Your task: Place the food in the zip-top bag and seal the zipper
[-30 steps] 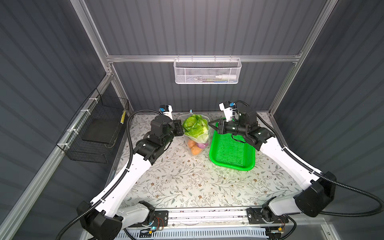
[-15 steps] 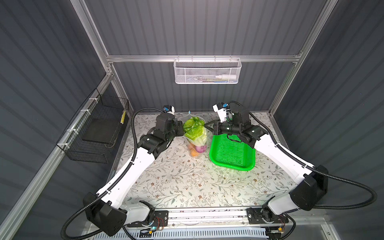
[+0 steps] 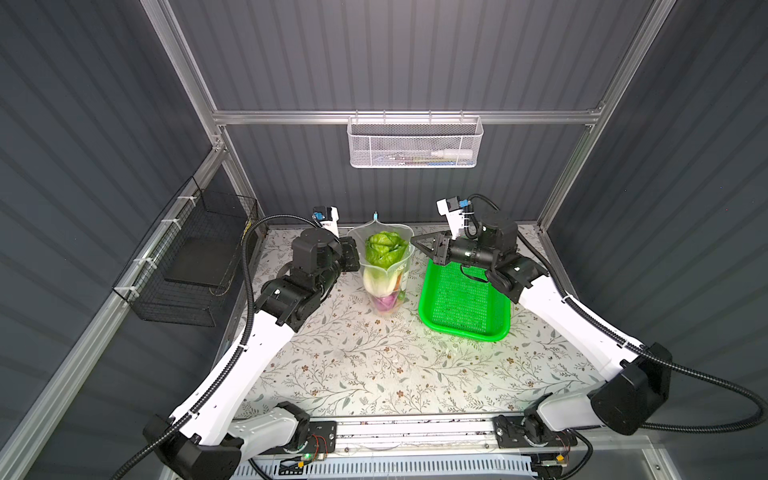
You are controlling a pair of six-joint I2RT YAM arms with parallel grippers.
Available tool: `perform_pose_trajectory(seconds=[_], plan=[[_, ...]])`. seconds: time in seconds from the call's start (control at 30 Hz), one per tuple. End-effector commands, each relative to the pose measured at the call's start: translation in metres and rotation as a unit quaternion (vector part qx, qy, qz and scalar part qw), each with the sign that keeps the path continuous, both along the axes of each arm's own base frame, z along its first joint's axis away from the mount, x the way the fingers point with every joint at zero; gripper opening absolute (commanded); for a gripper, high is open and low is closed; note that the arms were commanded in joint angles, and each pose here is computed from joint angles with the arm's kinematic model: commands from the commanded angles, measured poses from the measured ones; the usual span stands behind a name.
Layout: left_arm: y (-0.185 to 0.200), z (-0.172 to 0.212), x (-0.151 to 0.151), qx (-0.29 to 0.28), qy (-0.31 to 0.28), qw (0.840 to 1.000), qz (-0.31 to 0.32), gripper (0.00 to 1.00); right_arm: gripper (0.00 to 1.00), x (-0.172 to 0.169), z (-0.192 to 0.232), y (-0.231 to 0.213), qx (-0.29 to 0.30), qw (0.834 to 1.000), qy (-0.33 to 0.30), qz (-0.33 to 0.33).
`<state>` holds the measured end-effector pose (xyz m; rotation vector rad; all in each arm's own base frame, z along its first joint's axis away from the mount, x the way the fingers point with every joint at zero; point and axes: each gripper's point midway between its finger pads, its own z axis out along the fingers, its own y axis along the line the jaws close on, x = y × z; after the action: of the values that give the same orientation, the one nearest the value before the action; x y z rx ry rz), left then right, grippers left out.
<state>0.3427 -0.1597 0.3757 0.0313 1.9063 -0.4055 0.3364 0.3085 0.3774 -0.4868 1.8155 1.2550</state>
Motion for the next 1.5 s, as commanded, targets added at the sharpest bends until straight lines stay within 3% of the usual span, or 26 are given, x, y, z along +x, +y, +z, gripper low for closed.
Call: perform_pose_trajectory(seconds=[0.0, 0.23, 0.3, 0.33, 0.43, 0.5, 0.6, 0.67, 0.87, 1.0, 1.07, 1.3, 1.47], plan=[[0.007, 0.03, -0.002, -0.014, -0.047, 0.999, 0.009, 0.0, 0.0, 0.01, -0.01, 0.0, -0.016, 1.0, 0.012, -0.014], [-0.01, 0.022, -0.001, -0.045, -0.044, 0.998, -0.026, 0.0, 0.0, 0.022, -0.044, 0.001, -0.053, 0.997, 0.044, -0.03], [-0.017, 0.016, 0.003, -0.049, -0.038, 0.997, -0.037, 0.0, 0.07, 0.024, -0.054, -0.001, -0.067, 0.996, 0.053, -0.036], [-0.02, 0.012, 0.004, -0.051, -0.034, 0.997, -0.041, 0.0, 0.11, 0.025, -0.056, -0.002, -0.072, 0.995, 0.054, -0.039], [-0.032, -0.003, 0.011, -0.06, -0.015, 0.996, -0.058, 0.0, 0.48, 0.026, -0.061, -0.012, -0.091, 0.992, 0.056, -0.06], [-0.038, -0.013, 0.015, -0.066, -0.003, 0.996, -0.064, 0.0, 0.66, 0.029, -0.063, -0.031, -0.109, 0.988, 0.06, -0.09], [-0.043, -0.02, 0.019, -0.071, 0.006, 0.995, -0.07, 0.0, 0.78, 0.034, -0.073, -0.074, -0.132, 0.977, 0.079, -0.148], [-0.045, -0.024, 0.02, -0.074, 0.01, 0.995, -0.07, 0.0, 0.81, 0.037, -0.087, -0.112, -0.163, 0.961, 0.092, -0.205], [-0.048, -0.035, 0.023, -0.081, 0.023, 0.994, -0.069, 0.0, 0.86, 0.02, -0.148, -0.234, -0.288, 0.877, 0.161, -0.349], [-0.052, -0.04, 0.027, -0.081, 0.03, 0.994, -0.072, 0.0, 0.85, 0.002, -0.188, -0.289, -0.317, 0.83, 0.229, -0.399], [-0.053, -0.043, 0.029, -0.08, 0.034, 0.994, -0.072, 0.0, 0.84, -0.005, -0.202, -0.299, -0.316, 0.821, 0.25, -0.404], [-0.059, -0.04, 0.034, -0.08, 0.036, 0.993, -0.08, 0.0, 0.76, -0.013, -0.242, -0.291, -0.316, 0.821, 0.296, -0.373], [-0.057, -0.038, 0.031, -0.083, 0.036, 0.993, -0.079, 0.0, 0.59, -0.012, -0.265, -0.29, -0.329, 0.812, 0.32, -0.36]])
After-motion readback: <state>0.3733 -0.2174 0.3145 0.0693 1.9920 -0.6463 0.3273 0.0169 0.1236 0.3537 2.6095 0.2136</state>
